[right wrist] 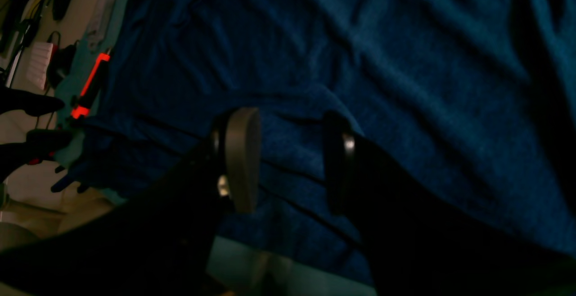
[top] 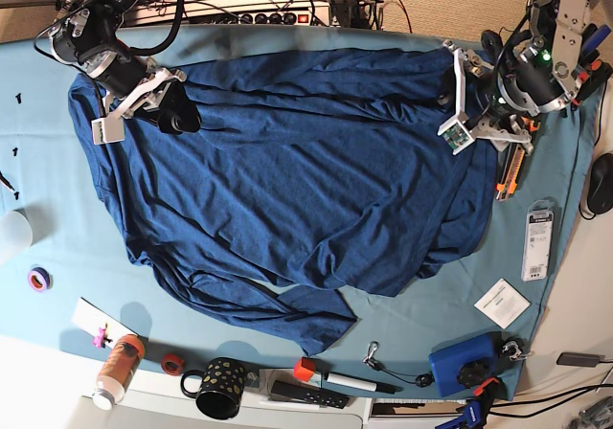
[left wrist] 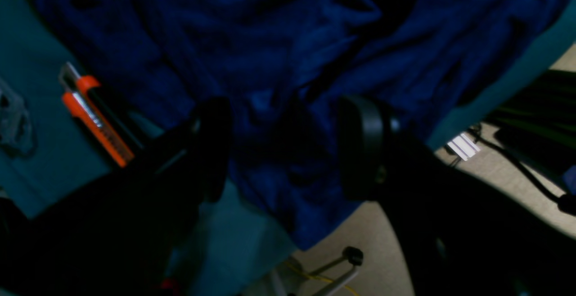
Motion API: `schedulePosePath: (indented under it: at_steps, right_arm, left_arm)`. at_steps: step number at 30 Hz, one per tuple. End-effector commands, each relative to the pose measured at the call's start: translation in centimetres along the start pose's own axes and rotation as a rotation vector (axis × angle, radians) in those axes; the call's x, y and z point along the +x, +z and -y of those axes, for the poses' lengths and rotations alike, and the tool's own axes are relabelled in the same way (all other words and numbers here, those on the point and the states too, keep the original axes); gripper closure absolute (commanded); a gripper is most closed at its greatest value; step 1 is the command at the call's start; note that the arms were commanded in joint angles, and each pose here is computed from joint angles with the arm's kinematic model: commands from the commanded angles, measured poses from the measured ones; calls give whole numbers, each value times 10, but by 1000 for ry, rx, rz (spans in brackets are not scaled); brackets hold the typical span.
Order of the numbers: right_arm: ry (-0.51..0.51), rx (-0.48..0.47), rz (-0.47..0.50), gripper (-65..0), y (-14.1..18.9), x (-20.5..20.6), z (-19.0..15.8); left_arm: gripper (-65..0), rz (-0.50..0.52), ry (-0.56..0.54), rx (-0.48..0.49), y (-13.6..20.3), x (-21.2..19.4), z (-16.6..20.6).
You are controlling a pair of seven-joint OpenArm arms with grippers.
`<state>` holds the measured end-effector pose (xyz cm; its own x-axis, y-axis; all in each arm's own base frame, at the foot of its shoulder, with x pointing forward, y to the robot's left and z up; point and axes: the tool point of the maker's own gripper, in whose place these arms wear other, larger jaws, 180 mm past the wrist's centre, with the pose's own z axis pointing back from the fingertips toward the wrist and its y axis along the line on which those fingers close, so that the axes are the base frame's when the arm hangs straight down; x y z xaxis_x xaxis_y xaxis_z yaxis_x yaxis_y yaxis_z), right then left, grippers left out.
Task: Layout the t-shirt on the table in an organized manner, then fold the t-shirt properly
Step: 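Pull the grasped shirt edge with the left gripper toward the table edge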
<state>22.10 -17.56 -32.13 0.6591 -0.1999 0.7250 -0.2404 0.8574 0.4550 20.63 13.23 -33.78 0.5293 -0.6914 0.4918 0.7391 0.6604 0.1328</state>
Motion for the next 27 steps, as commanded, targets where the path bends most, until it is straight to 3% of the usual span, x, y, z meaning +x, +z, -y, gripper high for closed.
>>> schedulePosePath:
  at_steps: [1, 9, 13, 16, 27]
  right_arm:
    - [23, 14, 45, -232, 3, 13, -4]
    - [32, 10, 52, -233, 4, 16, -2]
    - [55, -1, 57, -287, 8, 22, 3]
    - [70, -13, 76, -289, 12, 29, 7]
    - [27, -176, 200, -288, 63, 49, 50]
  left_arm:
    - [-369, 18, -10, 9, 4, 3, -2]
    - [-369, 70, 5, -5, 3, 9, 4]
    - [-369, 70, 5, -5, 3, 9, 4]
    - [-369, 70, 6, -5, 3, 9, 4]
    - [-369, 95, 7, -6, 3, 14, 4]
